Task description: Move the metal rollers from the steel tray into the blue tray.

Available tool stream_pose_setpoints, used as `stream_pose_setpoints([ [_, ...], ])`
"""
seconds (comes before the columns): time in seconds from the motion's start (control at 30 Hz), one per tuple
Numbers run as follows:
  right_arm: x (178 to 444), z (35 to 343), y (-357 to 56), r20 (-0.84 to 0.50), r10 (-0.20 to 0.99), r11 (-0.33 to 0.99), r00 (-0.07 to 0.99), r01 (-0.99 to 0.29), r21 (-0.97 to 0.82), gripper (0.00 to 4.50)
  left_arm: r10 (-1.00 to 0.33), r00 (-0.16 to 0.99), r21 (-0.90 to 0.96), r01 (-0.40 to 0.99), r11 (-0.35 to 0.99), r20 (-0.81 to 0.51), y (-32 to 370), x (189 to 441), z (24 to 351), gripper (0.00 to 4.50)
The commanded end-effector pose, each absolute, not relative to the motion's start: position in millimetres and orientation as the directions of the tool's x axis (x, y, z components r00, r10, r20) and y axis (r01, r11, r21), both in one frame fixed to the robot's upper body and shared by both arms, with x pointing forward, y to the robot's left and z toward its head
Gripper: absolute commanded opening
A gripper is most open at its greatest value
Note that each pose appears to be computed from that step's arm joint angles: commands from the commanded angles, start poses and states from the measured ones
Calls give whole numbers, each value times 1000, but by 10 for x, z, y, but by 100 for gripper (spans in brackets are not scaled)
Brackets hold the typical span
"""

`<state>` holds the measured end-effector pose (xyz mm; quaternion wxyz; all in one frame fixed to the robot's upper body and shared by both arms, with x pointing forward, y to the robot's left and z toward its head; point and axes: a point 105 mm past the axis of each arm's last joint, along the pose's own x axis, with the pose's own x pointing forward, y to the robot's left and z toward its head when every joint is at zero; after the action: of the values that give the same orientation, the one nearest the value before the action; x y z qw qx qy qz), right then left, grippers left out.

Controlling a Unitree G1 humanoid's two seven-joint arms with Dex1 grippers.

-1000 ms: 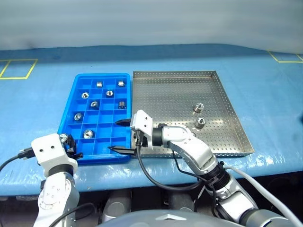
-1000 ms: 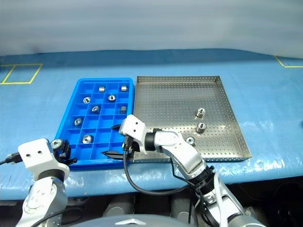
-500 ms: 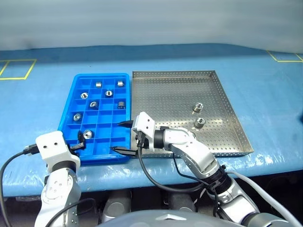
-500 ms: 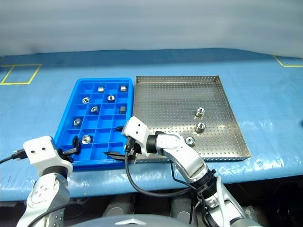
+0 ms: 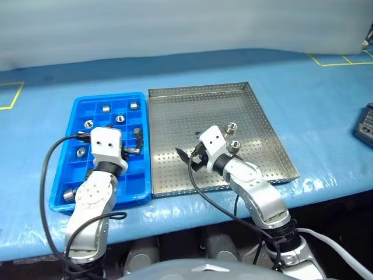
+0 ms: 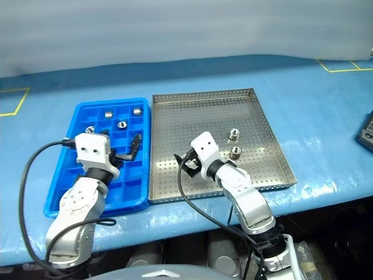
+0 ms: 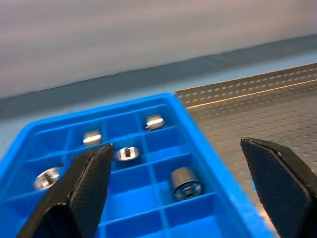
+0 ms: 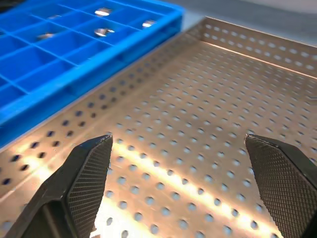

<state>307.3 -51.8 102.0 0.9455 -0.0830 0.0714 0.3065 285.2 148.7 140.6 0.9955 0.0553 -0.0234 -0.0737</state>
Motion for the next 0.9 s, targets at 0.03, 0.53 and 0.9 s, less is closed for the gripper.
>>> stream_pose_setpoints([
  [0.03,3238,1167,-780,-132,342,918,930,-361,-163,450,-322,941,92,313,945,105,1157,2865,1495,447],
  [0.53,3736,1054,-1017,-213,-84,995,973,72,-64,450,-739,673,43,738,674,34,559,2485,1297,447],
  [0.9,3993,951,-1003,-280,-179,980,943,196,33,450,-764,645,24,764,645,14,507,2351,1245,447],
])
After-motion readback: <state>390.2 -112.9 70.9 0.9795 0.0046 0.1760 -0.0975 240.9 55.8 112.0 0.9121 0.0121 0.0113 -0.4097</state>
